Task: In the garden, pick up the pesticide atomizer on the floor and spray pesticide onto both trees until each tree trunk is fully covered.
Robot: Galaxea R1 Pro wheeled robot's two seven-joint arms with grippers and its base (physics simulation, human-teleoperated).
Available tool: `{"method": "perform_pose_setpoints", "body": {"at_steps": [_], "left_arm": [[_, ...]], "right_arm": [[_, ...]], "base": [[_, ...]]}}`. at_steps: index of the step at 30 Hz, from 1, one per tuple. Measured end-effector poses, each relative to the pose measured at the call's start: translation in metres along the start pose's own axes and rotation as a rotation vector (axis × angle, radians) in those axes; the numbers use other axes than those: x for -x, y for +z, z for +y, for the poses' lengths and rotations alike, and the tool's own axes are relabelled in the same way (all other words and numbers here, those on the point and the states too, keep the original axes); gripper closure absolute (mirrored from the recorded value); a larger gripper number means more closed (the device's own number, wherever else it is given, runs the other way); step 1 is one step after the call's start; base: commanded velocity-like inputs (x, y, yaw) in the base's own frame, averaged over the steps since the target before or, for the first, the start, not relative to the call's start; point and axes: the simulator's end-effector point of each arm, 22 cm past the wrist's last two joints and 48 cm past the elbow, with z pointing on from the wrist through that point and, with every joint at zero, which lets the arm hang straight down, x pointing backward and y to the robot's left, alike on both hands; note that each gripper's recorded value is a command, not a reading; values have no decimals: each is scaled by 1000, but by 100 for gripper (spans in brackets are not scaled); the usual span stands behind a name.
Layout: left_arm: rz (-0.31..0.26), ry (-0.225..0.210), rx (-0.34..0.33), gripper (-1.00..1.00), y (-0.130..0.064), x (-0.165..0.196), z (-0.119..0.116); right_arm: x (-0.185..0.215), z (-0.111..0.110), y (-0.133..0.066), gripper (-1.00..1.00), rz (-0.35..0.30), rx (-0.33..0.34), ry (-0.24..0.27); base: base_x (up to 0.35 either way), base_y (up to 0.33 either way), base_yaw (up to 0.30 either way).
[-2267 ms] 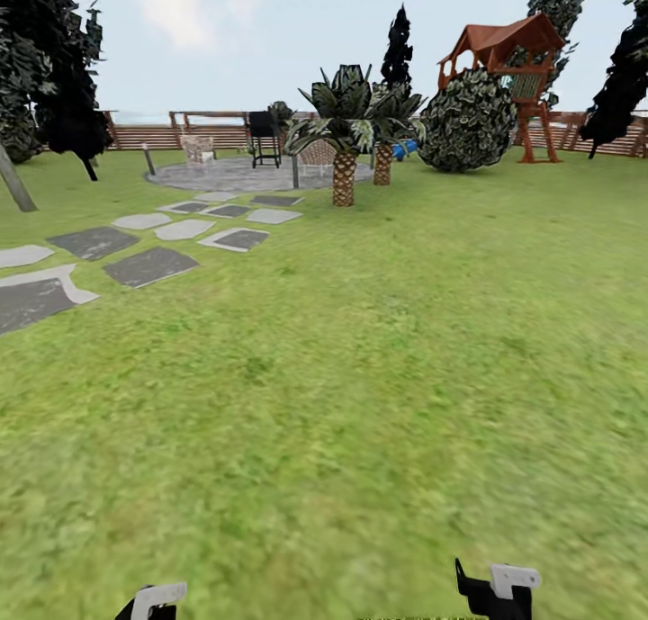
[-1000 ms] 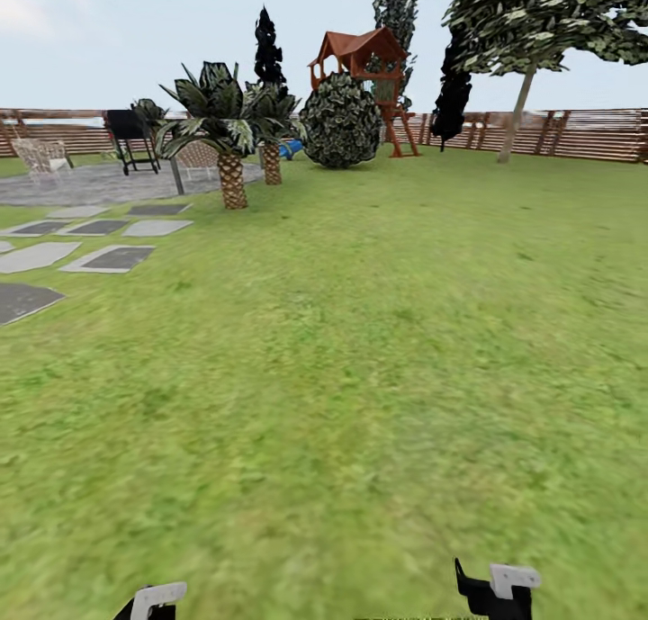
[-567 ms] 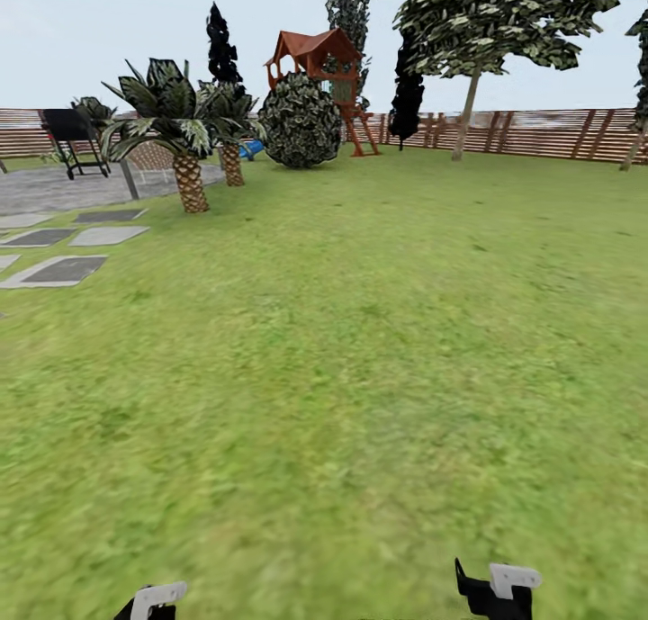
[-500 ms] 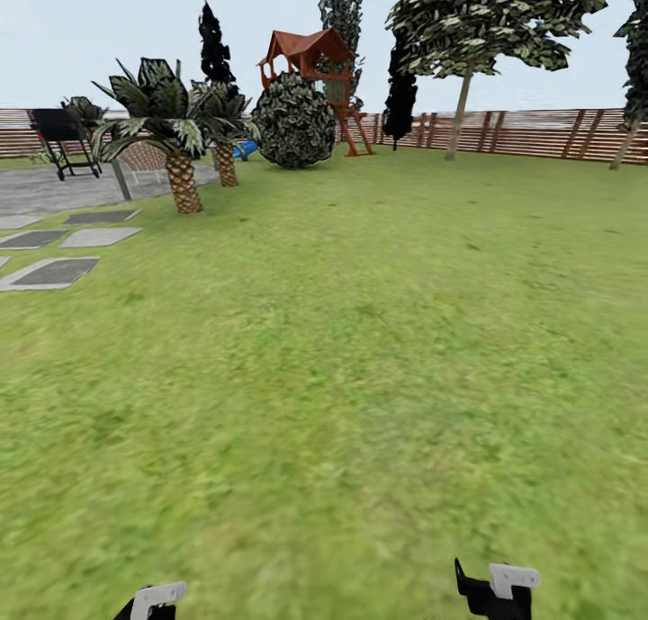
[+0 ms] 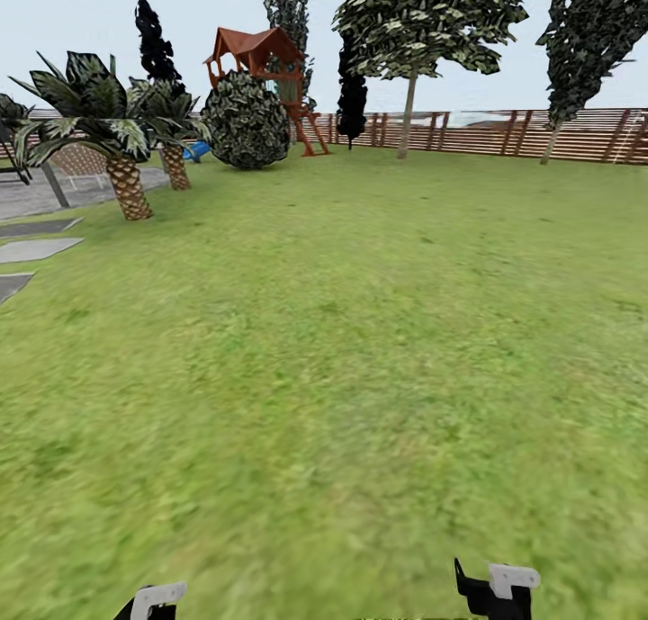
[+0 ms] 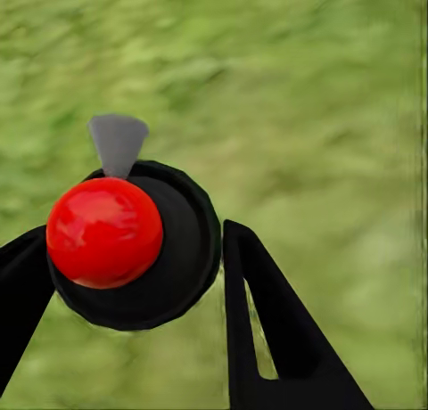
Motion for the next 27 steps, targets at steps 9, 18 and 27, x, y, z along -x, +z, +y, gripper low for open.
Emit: {"method": "perform_pose_setpoints", "body": {"at_steps": [9,18,27], "left_arm": [[0,0,3,100,0,0,1],[0,-3,6,100,0,0,2],[2,-1,3,100,0,-1,1]], "right_arm": [[0,0,0,-100,0,1,0],[0,0,0,-100,0,0,0],[-5,3,-5,-100,-5,8,-4]], "base": [[8,0,-300],[286,0,-300],[338,0,-300]]}}
